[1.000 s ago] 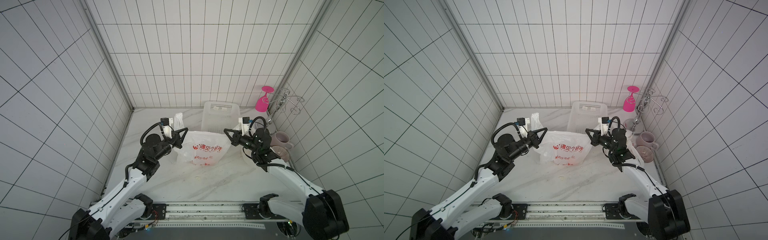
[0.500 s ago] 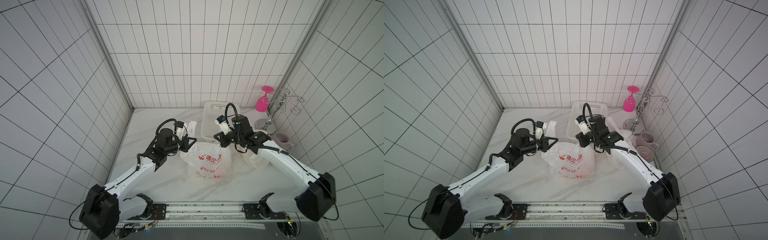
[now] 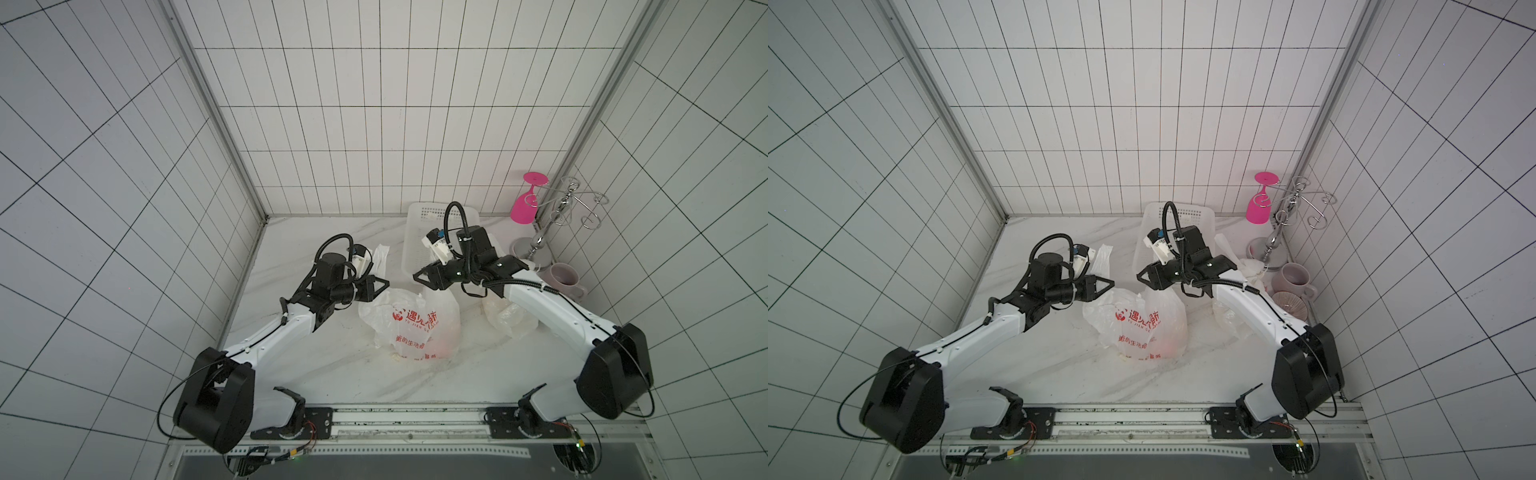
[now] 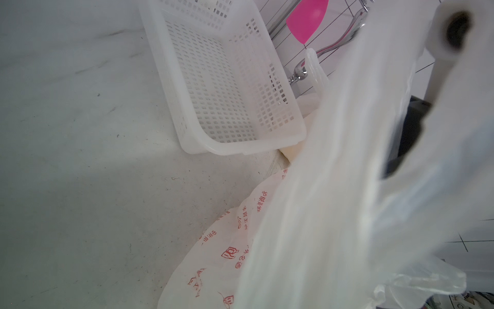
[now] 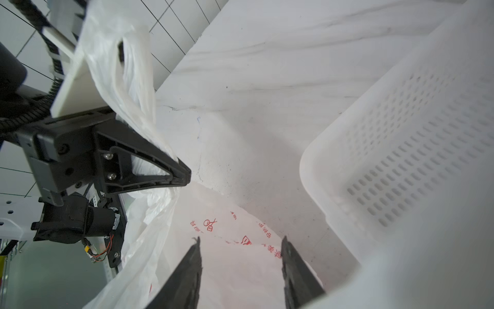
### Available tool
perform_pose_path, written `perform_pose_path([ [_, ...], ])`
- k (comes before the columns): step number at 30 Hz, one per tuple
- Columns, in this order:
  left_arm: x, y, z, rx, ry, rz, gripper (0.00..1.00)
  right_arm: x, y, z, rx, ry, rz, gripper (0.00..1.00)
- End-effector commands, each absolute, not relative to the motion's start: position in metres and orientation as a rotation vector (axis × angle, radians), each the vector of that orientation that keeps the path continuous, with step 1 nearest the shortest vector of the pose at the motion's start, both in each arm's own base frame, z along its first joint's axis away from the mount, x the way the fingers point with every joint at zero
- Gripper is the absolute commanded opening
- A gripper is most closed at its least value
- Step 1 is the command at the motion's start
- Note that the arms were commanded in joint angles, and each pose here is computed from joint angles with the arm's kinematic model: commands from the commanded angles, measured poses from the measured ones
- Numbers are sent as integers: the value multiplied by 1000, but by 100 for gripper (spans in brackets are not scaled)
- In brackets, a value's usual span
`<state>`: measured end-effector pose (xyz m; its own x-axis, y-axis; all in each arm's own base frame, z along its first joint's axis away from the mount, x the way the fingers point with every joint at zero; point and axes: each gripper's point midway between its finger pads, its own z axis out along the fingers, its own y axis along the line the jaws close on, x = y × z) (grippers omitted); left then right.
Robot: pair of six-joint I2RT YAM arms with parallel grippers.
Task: Place the peach into a plastic bag & tie a knot
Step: Cross the plastic bag at the center of the board.
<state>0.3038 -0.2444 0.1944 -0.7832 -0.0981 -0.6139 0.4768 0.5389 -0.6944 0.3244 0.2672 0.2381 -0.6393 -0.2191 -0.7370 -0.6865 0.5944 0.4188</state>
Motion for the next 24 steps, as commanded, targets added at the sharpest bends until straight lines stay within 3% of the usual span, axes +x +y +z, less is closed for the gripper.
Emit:
perform_pose_path([
  [1, 300, -249, 207, 357, 2101, -1294, 0, 318, 257, 288, -675, 2027, 1078, 61],
  [8, 305, -239, 200, 298, 2124, -1285, 0, 303, 214, 287, -523, 1970, 1179, 79],
  [15, 305, -241, 208, 322, 2110, -1301, 0, 287, 198, 269, -506, 1973, 1157, 88],
  [18, 304, -243, 210, 335, 2107, -1313, 0, 283, 197, 260, -520, 1951, 1142, 97],
  [24, 302, -245, 217, 357, 2091, -1331, 0, 291, 202, 237, -535, 1931, 1165, 96],
])
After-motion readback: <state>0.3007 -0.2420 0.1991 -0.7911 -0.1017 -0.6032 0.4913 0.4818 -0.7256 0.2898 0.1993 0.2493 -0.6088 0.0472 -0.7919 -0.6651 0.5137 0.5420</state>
